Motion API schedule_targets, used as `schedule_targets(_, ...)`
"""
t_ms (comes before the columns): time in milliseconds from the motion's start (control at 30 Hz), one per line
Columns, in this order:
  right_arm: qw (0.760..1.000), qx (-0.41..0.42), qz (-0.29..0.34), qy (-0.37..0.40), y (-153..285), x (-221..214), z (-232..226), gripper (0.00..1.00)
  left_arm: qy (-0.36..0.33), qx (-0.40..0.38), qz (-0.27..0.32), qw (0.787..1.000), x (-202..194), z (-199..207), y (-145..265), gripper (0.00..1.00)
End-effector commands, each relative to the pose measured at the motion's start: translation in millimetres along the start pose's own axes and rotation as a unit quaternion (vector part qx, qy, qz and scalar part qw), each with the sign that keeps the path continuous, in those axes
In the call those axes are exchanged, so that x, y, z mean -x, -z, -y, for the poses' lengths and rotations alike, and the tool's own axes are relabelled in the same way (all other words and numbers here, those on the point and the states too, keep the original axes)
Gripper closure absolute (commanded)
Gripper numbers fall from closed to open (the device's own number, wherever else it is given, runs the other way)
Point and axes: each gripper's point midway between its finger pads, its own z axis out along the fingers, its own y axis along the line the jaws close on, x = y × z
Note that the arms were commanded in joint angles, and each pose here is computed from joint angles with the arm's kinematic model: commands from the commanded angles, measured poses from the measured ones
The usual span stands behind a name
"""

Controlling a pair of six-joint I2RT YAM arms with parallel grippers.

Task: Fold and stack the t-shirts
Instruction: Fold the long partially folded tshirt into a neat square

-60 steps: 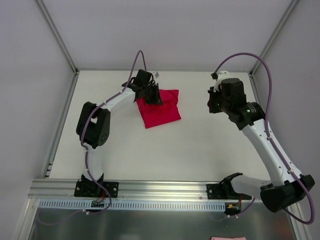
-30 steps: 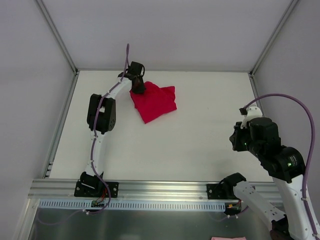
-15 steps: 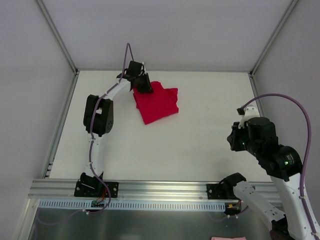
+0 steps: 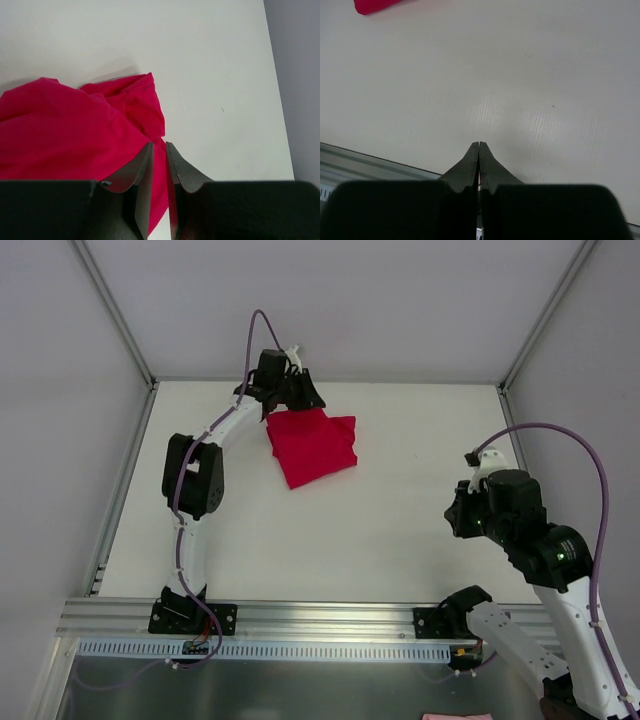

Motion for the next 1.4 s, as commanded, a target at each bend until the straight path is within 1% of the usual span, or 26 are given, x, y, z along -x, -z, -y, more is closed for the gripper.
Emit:
schedule_targets(0,1.0,0.02,0.012,-0.005,1,6,-8,0.99,0.012,0.009,0.002,1.0,-7,-14,-21,0.84)
schedule_targets(133,1.0,0.017,0.002,-0.007,7,-2,-6,0.99,0.037,0.018,-0.002,0.999,-12,-27,-40,0.83)
schedule_targets(167,1.0,0.016,0.001,-0.009,8,-3,-5,0.99,0.038,0.013,0.003,0.999,-4,-25,-44,0.83)
schedule_targets(200,1.0,0.011,0.0,-0.009,12,-5,-3,0.99,0.053,0.021,-0.013,0.998,-16,-38,-55,0.82)
schedule_targets(233,1.0,0.009,-0.002,-0.01,13,-6,-2,0.99,0.057,0.024,-0.017,0.998,-17,-41,-60,0.82)
schedule_targets(267,1.0,0.009,0.0,-0.011,15,-7,-2,0.99,0.056,0.021,-0.011,0.998,-10,-39,-63,0.82)
schedule_targets(300,1.0,0.005,-0.001,-0.012,18,-8,0,0.99,0.063,0.029,-0.019,0.997,-18,-48,-71,0.81)
schedule_targets(433,1.0,0.002,-0.007,-0.02,26,-14,2,0.99,0.057,0.049,0.003,0.997,-10,-61,-80,0.79)
schedule_targets(533,1.0,-0.002,-0.01,-0.026,30,-21,4,0.99,0.064,0.064,0.006,0.996,-12,-77,-85,0.77)
schedule_targets(667,1.0,-0.005,-0.016,-0.026,37,-29,7,0.99,0.09,0.051,0.007,0.995,-11,-86,-88,0.75)
schedule_targets(700,0.999,-0.005,-0.018,-0.038,38,-30,6,0.99,0.093,0.047,0.006,0.995,-11,-89,-88,0.75)
schedule_targets(767,0.999,-0.006,-0.022,-0.038,39,-32,6,0.99,0.094,0.02,0.004,0.995,-10,-83,-90,0.74)
schedule_targets(900,0.999,0.004,-0.026,-0.042,37,-36,3,0.99,0.08,-0.022,0.016,0.996,6,-66,-82,0.73)
schedule_targets(933,0.999,0.005,-0.028,-0.043,36,-36,2,0.99,0.076,-0.014,0.019,0.997,7,-68,-78,0.73)
schedule_targets(967,0.999,0.007,-0.024,-0.043,35,-35,2,0.99,0.057,-0.008,0.034,0.998,19,-60,-67,0.73)
schedule_targets(1000,0.999,0.009,-0.027,-0.043,34,-36,1,0.99,0.055,0.029,0.047,0.997,19,-74,-64,0.73)
schedule_targets(1100,0.999,0.017,-0.022,-0.044,32,-32,-3,0.99,0.04,0.057,0.063,0.996,31,-81,-48,0.73)
schedule_targets(1267,0.998,0.023,-0.023,-0.045,28,-30,-5,0.99,0.038,0.049,0.06,0.996,37,-85,-36,0.73)
schedule_targets(1300,0.998,0.023,-0.022,-0.045,27,-30,-6,0.99,0.034,0.041,0.066,0.996,40,-82,-34,0.73)
schedule_targets(1333,0.998,0.023,-0.022,-0.047,26,-30,-6,0.99,0.024,0.024,0.074,0.997,49,-68,-26,0.73)
schedule_targets(1367,0.998,0.04,-0.024,-0.047,26,-31,-12,0.99,0.019,0.014,0.077,0.997,53,-61,-22,0.73)
